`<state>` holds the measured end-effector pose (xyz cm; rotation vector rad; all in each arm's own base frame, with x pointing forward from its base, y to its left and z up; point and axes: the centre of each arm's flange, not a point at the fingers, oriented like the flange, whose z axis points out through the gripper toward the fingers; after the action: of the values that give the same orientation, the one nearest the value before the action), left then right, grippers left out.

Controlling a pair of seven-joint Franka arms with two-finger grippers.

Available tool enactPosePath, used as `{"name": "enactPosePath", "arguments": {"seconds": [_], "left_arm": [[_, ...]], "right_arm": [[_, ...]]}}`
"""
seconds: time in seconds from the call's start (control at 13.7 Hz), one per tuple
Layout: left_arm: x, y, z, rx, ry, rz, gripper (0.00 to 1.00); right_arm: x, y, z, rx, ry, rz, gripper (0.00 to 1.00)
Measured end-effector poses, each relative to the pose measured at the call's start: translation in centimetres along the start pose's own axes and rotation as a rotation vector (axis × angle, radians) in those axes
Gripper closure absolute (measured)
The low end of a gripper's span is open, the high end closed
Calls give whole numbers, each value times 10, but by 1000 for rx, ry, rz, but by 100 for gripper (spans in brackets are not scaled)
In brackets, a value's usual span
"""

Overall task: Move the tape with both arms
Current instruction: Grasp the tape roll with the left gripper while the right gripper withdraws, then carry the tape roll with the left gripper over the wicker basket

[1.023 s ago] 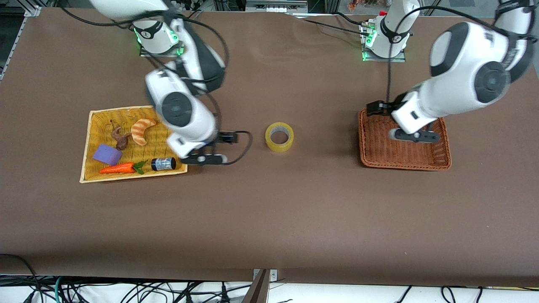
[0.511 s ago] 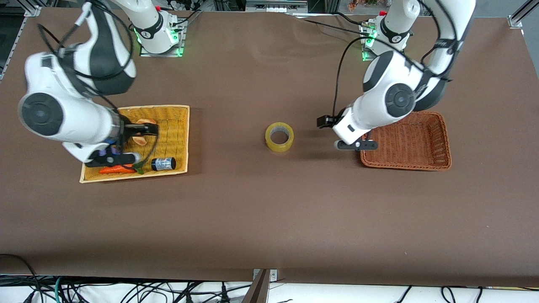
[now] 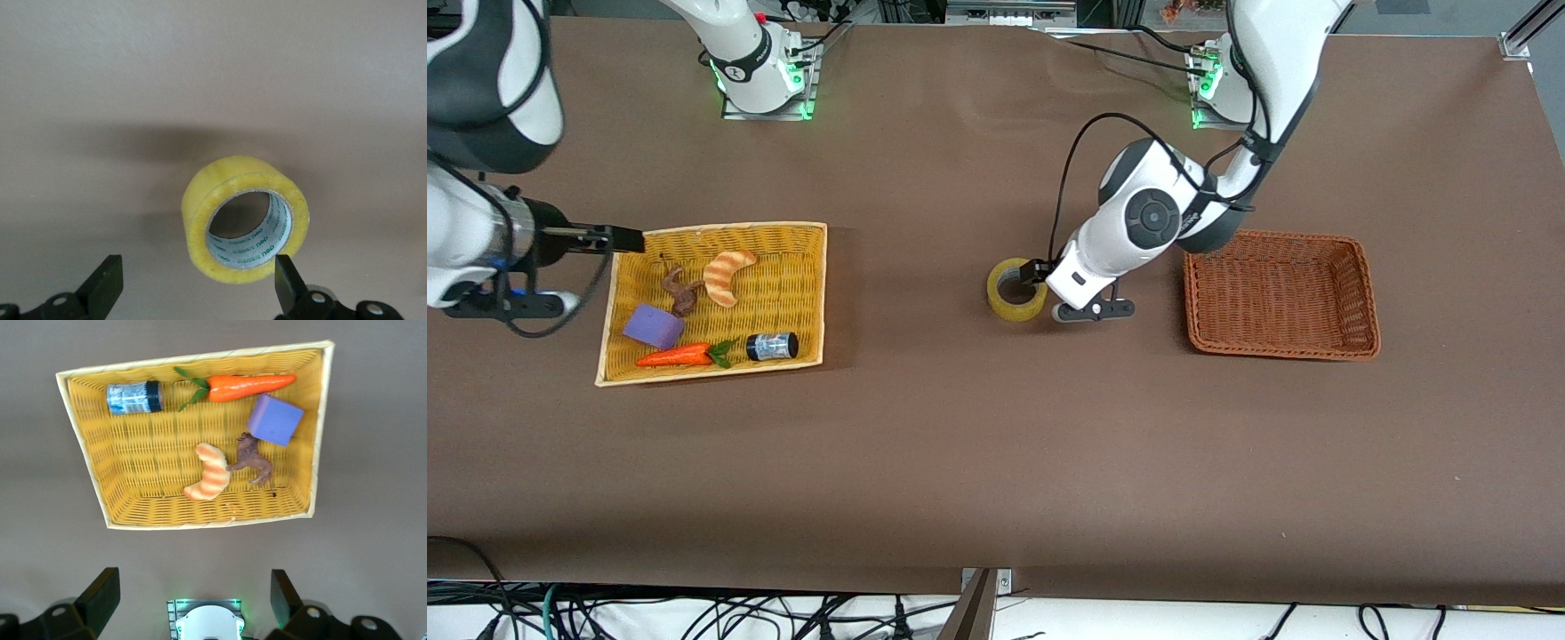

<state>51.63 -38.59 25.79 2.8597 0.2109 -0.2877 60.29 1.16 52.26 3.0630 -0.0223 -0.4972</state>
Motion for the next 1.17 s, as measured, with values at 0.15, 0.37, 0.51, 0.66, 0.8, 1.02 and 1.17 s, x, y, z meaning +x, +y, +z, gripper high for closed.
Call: {"name": "enactPosePath", "arguments": {"seconds": [0.15,0.37,0.51,0.66,0.8,1.02,1.17], "left_arm": [[-1,2,21,-3,-3,1,0],[-1,4,51,-13,2,4,0],[1,3,66,-19,6,-1,0],[5,-1,75,-14,0,-10,7],[9,-6,80,-8,-4,-18,14],[12,-9,81,20,12,14,50],[14,-11,77,58,20,54,70]], "right_arm": [[-7,0,-6,1,-14,-1,0],[-12,-3,-20,1,-5,-8,0],[-12,5,-28,15,18,-4,0],[-11,23,-36,31,51,19,0],[-19,44,-49,44,95,49,0],[-51,83,-72,70,157,108,0],[-63,103,-72,83,176,140,0]]}}
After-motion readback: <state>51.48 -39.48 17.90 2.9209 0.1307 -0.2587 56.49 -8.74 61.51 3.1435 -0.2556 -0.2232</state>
